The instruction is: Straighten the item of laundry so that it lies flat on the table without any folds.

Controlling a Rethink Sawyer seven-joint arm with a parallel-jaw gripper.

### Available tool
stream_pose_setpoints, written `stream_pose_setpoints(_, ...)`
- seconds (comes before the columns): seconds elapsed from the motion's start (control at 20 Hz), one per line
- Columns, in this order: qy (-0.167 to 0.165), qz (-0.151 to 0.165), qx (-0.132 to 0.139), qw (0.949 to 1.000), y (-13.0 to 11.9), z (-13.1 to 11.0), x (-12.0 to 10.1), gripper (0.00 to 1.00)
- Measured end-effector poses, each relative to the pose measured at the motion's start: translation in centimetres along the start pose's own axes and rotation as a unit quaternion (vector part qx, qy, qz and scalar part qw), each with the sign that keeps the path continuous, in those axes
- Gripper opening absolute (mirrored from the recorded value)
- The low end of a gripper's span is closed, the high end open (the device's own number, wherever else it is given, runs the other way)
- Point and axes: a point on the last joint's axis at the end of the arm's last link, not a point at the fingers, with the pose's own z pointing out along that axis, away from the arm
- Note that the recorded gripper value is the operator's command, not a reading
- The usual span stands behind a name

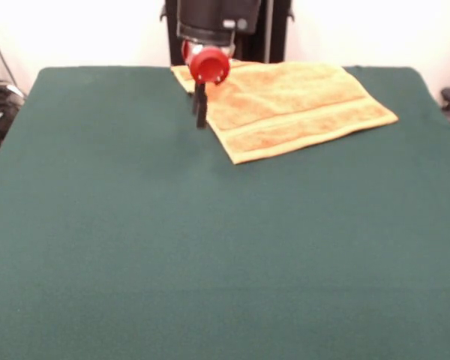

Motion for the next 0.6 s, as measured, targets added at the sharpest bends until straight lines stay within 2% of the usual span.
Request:
stream_pose_setpoints(0.15, -0.012, 0.017, -0.02, 0.9996, -0.1, 1.7, 0.8, 1.0)
stream_pose_setpoints(0.35, -0.014, 0.055, -0.023, 0.9981, -0.5, 3.2, 2.3, 1.0)
stream_pose_setpoints(0.4, -0.013, 0.078, -0.014, 0.9968, -0.7, 3.6, 2.9, 1.0)
stream_pose_setpoints(0.6, -0.015, 0.119, 0.014, 0.9926, -0.8, 3.3, 4.5, 1.0)
